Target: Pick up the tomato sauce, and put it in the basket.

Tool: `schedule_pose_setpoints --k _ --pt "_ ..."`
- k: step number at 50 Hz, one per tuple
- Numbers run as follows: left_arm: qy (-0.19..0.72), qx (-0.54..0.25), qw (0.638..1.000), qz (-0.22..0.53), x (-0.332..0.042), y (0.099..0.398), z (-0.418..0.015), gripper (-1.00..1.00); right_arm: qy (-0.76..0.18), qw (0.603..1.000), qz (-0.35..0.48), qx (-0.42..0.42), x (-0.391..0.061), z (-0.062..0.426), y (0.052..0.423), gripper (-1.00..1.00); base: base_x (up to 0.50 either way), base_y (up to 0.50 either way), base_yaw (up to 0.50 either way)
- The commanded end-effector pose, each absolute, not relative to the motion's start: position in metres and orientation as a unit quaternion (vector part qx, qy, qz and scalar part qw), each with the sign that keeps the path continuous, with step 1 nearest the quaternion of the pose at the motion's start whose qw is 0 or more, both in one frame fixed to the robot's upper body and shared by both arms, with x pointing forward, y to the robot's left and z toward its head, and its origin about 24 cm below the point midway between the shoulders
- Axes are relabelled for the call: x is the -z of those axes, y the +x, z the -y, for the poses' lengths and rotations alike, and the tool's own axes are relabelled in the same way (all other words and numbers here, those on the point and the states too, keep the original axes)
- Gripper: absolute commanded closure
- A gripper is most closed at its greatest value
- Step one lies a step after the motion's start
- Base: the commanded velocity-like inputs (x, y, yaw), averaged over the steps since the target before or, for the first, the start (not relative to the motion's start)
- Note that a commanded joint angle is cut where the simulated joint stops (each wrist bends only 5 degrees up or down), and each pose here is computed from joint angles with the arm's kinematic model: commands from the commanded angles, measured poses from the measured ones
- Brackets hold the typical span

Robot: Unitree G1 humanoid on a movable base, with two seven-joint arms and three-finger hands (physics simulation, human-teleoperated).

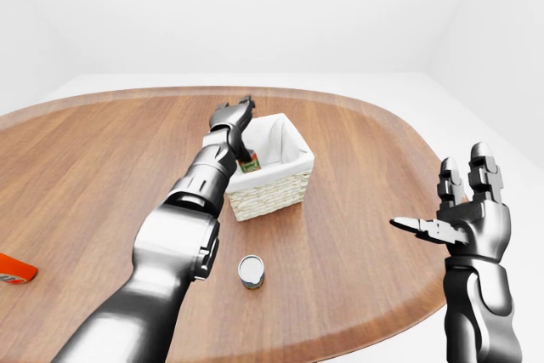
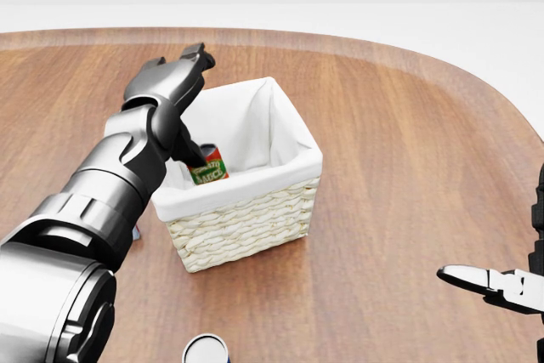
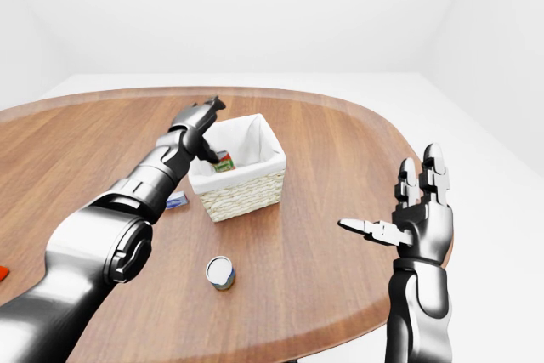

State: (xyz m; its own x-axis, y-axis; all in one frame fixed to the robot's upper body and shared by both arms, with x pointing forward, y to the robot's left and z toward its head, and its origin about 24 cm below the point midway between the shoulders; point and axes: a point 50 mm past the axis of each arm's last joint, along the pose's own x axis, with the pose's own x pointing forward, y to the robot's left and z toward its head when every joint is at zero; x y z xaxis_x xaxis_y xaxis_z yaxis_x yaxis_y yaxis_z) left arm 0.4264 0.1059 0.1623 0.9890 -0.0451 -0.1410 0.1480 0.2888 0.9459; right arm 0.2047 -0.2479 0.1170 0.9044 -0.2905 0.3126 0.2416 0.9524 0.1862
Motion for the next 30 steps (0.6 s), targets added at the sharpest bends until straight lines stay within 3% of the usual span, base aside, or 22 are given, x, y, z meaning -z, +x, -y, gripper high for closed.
schedule_pose_setpoints --k 1,30 --pt "0.6 0.057 0.797 -0.04 -0.1644 0.4269 -0.1066 -1.0 0.072 0.973 0.171 0.136 -0.1175 0.2476 0.2049 -1.0 0.0 0.0 0.0" --pt "0.612 0.046 0.789 -0.039 -0.1708 0.4286 -0.1143 -1.0 0.071 0.973 0.17 0.136 -0.1166 0.2481 0.2054 -1.0 0.0 0.0 0.0"
